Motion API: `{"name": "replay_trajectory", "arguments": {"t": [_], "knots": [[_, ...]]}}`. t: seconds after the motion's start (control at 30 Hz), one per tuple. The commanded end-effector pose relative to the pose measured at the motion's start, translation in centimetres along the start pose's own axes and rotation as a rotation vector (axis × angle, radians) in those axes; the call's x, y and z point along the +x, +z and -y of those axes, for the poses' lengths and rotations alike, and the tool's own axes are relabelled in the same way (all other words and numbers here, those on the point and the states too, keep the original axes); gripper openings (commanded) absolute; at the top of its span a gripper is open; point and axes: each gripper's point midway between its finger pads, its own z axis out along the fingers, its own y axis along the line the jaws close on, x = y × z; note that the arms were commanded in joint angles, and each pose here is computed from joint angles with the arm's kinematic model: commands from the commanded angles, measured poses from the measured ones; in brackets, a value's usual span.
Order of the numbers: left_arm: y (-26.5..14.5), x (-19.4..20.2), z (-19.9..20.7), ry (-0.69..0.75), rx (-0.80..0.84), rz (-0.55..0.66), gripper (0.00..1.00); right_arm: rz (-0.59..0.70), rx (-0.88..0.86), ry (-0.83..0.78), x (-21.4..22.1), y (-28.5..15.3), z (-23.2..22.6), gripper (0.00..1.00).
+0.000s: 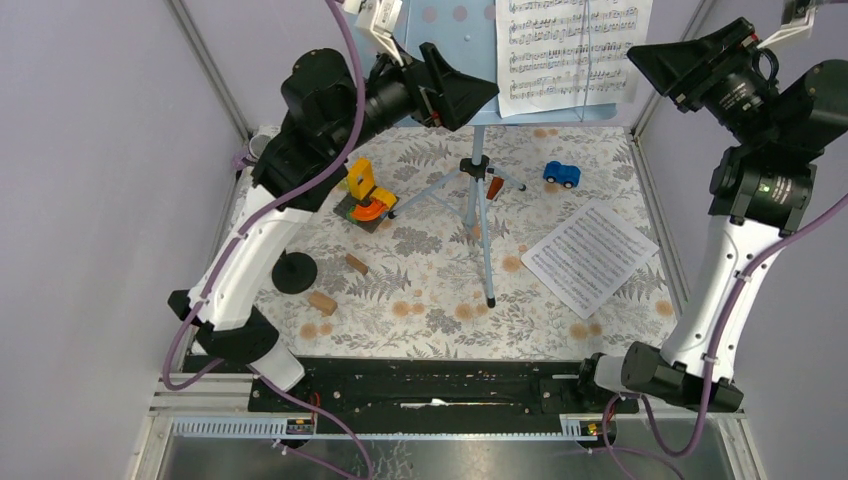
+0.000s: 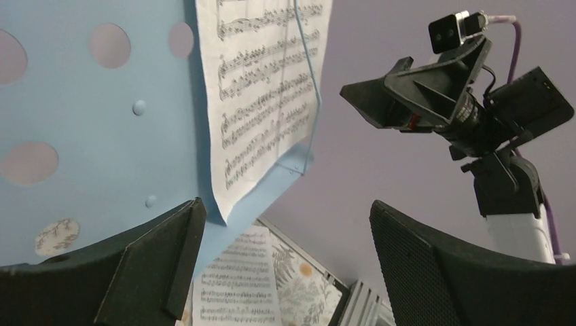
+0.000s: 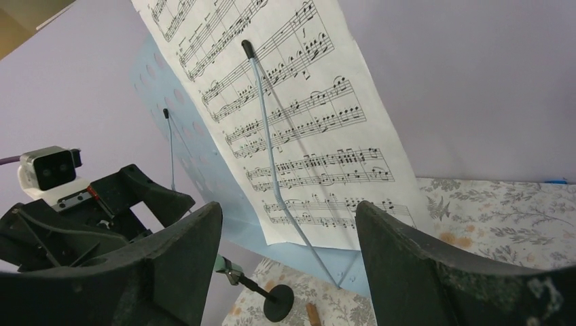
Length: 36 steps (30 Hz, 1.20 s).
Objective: Pack up the instrument practice props
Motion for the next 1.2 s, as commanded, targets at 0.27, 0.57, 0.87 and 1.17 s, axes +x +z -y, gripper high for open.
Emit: {"name": "replay_trajectory", "arguments": {"t": [0.27, 0.57, 0.87, 1.17], "knots": [[3.7, -3.9, -0.9, -0.012, -0.045, 0.240, 0.96, -0.138, -0.095, -0.091, 2.8, 4.2, -2.3, 0.74], [5.5, -3.8, -2.4, -0.009, -0.074, 0.285, 0.96, -0.181, -0.087, -0.107, 4.5, 6.0, -1.9, 0.69], [7.3, -3.1, -2.7, -0.044, -0.043, 0.297, 0.94, -0.191, -0.109, -0.103, 4.7, 6.1, -2.5, 0.57], [8.5, -2.4, -2.1, -0.053, 0.022, 0.290, 0.84, -0.201, -0.127, -0.097, 5.0, 6.2, -2.9, 0.56]]}}
